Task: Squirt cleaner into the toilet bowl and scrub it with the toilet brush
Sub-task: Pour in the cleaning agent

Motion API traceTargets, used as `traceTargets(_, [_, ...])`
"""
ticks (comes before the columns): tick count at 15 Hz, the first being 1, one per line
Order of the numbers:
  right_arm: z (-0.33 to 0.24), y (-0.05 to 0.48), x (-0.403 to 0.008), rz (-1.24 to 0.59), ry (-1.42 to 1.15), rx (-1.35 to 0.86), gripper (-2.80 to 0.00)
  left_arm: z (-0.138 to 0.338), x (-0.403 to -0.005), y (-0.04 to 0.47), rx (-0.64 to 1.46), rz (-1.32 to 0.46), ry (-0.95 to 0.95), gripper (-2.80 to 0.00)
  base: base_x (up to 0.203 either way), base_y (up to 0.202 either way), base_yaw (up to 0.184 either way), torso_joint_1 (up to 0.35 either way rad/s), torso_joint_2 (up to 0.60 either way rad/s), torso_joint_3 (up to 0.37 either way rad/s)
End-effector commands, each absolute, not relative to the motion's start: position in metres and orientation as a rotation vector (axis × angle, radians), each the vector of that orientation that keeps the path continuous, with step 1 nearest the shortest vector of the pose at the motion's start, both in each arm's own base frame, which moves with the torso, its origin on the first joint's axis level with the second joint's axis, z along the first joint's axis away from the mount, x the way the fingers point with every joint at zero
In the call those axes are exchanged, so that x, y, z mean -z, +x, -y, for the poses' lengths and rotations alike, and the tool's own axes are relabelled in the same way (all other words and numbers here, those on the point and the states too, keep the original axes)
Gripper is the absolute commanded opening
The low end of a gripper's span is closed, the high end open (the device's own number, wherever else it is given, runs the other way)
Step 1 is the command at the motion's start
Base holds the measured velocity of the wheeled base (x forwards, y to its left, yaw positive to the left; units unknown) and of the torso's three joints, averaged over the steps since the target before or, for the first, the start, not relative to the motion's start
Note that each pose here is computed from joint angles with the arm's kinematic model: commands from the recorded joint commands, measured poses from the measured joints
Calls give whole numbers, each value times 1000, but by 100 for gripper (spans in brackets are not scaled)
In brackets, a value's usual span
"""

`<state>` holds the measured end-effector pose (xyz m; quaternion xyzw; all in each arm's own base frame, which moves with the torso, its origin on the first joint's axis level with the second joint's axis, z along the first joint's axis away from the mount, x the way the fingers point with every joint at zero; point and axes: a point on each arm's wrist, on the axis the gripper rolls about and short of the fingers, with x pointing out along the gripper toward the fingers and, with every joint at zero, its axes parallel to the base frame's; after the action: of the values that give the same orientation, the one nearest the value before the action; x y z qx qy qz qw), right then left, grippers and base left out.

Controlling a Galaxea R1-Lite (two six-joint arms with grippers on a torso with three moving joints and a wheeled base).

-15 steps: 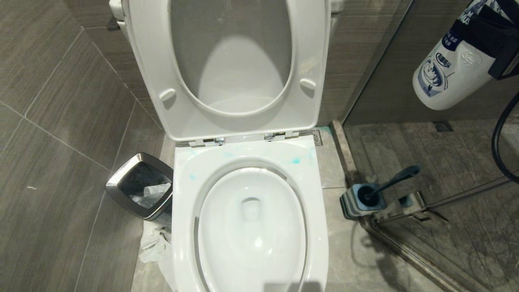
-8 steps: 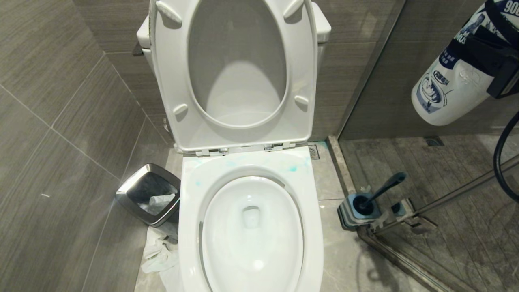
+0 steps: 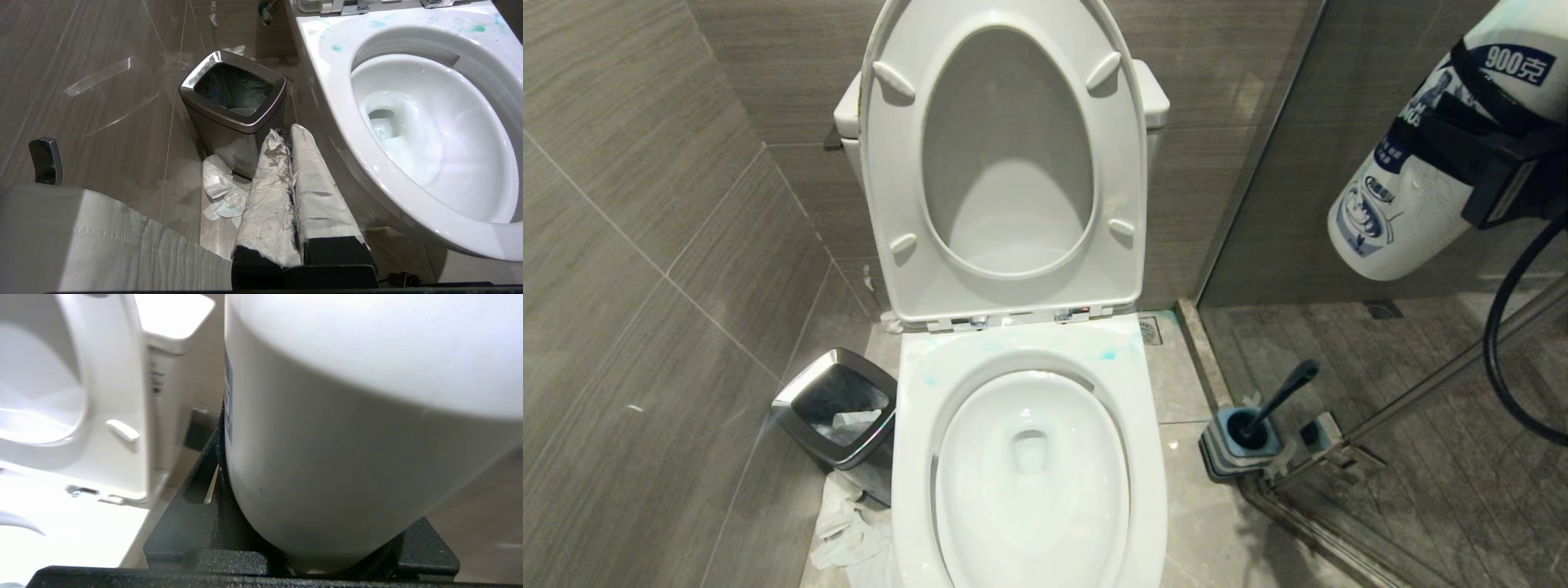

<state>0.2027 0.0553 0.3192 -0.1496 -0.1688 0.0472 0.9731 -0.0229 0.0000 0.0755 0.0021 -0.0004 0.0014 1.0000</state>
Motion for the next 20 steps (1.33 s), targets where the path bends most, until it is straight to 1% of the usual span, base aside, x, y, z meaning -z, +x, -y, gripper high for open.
traceTargets(1, [-78, 211, -310, 306, -293, -141, -280, 0, -75, -23, -5, 0, 5, -280, 0, 0, 0, 0, 0, 0])
traceTargets(3, [-105, 218, -301, 264, -308, -171, -280, 0, -75, -23, -5, 0, 3, -280, 0, 0, 0, 0, 0, 0])
traceTargets(5, [-125, 232, -290, 235, -463, -158, -280, 0, -75, -23, -4, 0, 3, -280, 0, 0, 0, 0, 0, 0])
traceTargets(6, [-137, 232, -288, 238, -499, -184, -280, 0, -75, -23, -3, -2, 3, -280, 0, 0, 0, 0, 0, 0])
traceTargets(8, [-166, 229, -279, 223, -530, -241, -280, 0, -75, -23, -4, 0, 3, -280, 0, 0, 0, 0, 0, 0])
traceTargets(11, [-205, 231, -264, 178, -553, -262, -280, 0, -75, -23, -3, 0, 3, -280, 0, 0, 0, 0, 0, 0])
traceTargets(12, [-214, 233, -259, 164, -574, -263, -280, 0, -75, -23, -3, 0, 3, -280, 0, 0, 0, 0, 0, 0])
traceTargets(15, [-226, 242, -246, 156, -760, -257, -280, 0, -75, -23, -3, 0, 3, -280, 0, 0, 0, 0, 0, 0])
traceTargets(20, [-244, 261, -237, 135, -1009, -170, -280, 0, -75, -23, -3, 0, 2, -280, 0, 0, 0, 0, 0, 0])
